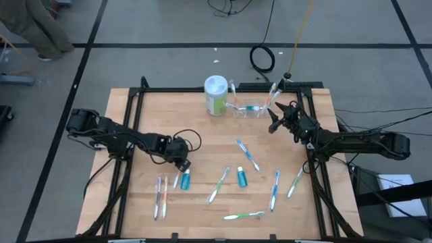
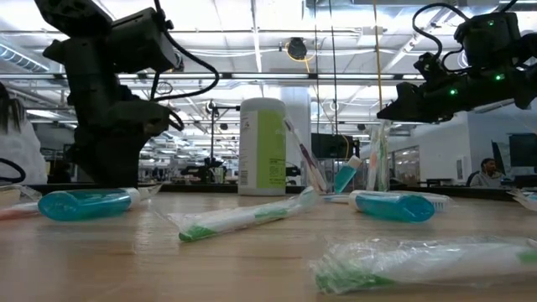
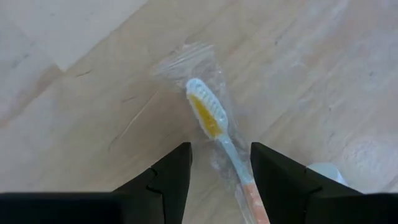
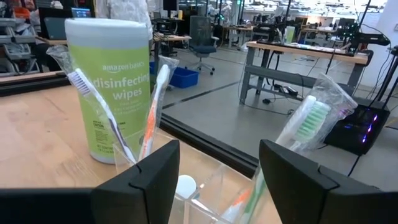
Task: Pick & Place toothbrushing station
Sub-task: Put the orange toothbrush into the transparent organizer
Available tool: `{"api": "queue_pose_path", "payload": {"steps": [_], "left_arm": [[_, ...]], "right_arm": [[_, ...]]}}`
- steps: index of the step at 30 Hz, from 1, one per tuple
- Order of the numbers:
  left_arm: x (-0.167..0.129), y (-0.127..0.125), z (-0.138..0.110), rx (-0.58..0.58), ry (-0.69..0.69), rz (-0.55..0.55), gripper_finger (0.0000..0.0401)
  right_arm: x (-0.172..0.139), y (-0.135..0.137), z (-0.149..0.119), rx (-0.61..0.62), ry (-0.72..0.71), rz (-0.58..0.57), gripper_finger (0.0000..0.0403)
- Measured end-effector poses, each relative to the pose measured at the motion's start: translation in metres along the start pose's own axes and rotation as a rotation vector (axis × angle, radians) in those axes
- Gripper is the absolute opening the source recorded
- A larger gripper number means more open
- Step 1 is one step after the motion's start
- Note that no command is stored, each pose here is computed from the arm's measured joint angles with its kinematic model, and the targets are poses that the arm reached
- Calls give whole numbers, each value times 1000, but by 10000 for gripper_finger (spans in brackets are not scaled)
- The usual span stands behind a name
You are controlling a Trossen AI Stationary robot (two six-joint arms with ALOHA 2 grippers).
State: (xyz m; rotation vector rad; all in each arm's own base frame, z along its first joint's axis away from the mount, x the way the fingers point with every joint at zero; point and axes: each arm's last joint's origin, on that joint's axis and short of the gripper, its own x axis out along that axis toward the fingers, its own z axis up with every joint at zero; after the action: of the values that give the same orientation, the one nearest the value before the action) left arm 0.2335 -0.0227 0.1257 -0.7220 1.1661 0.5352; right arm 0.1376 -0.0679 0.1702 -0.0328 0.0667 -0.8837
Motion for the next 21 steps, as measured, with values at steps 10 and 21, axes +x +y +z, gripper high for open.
{"api": "queue_pose_path", "payload": {"steps": [10, 21], "left_arm": [[-6, -5, 17, -24, -99, -16, 49], [-76, -64, 101, 270, -738, -273, 13]], "right_arm": [[0, 2, 0, 21, -4, 67, 212], [0, 4, 3, 92, -23, 133, 212]]}}
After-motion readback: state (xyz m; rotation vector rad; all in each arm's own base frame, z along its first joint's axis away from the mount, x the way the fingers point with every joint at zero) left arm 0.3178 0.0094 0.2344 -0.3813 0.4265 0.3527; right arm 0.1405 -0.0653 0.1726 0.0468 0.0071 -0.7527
